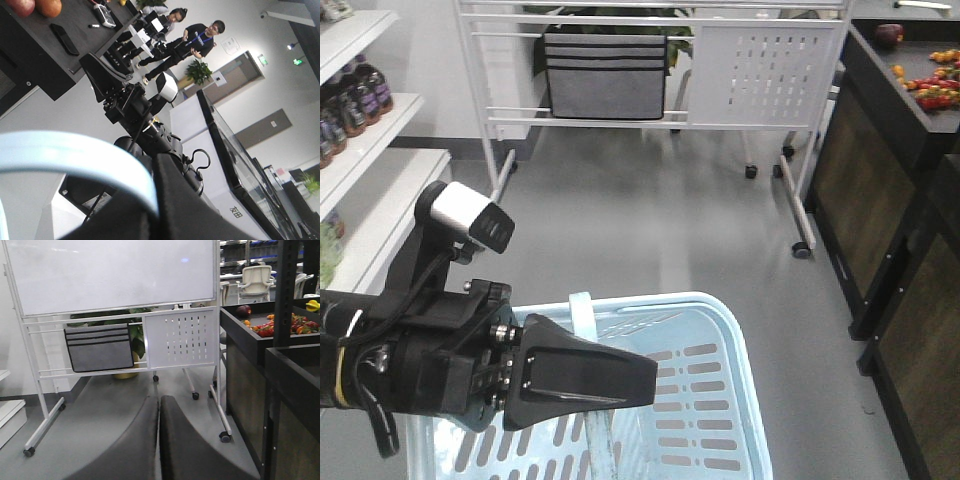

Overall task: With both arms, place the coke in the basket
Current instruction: 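Drive the base with the held basket toward the snack shelves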

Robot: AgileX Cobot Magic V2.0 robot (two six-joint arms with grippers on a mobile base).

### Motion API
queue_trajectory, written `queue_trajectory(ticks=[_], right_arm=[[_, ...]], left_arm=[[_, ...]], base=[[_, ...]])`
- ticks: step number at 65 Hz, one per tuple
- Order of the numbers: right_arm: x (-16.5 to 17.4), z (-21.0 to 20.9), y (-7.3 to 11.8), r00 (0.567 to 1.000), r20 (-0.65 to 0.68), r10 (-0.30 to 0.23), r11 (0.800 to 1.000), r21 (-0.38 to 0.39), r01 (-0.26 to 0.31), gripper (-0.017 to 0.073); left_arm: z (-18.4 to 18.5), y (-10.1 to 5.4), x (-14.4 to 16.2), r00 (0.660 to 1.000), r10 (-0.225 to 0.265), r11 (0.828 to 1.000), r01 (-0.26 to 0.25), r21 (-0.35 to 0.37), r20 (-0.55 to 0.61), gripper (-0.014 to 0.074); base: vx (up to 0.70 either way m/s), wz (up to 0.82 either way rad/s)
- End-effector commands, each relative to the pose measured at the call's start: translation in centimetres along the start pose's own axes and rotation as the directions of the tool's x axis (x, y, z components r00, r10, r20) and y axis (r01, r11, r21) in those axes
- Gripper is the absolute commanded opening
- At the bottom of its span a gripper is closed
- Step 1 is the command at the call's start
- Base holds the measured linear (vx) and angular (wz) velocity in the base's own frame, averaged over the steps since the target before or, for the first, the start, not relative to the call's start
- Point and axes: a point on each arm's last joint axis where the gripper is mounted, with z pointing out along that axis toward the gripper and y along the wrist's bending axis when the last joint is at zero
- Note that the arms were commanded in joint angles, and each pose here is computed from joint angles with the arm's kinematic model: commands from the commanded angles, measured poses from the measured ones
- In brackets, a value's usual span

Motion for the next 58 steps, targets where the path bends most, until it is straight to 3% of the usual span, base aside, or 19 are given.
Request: queue_trajectory(ticks=[1, 58], right_arm=[[-0.44, -0.09, 0.09, 0.997, 0.072, -0.012, 1.0, -0.009, 0.012, -0.0005], [-0.44, -0.09, 0.09, 0.997, 0.072, -0.012, 1.0, -0.009, 0.012, -0.0005]], left_arm=[[-0.18, -2.58, -0.45, 1.0, 0.025, 0.987, -0.028, 0.156, 0.016, -0.0006], [-0.18, -2.58, -0.45, 1.0, 0.025, 0.987, -0.028, 0.156, 0.016, -0.0006]], base=[[0.15, -0.28], [0.19, -0.12]])
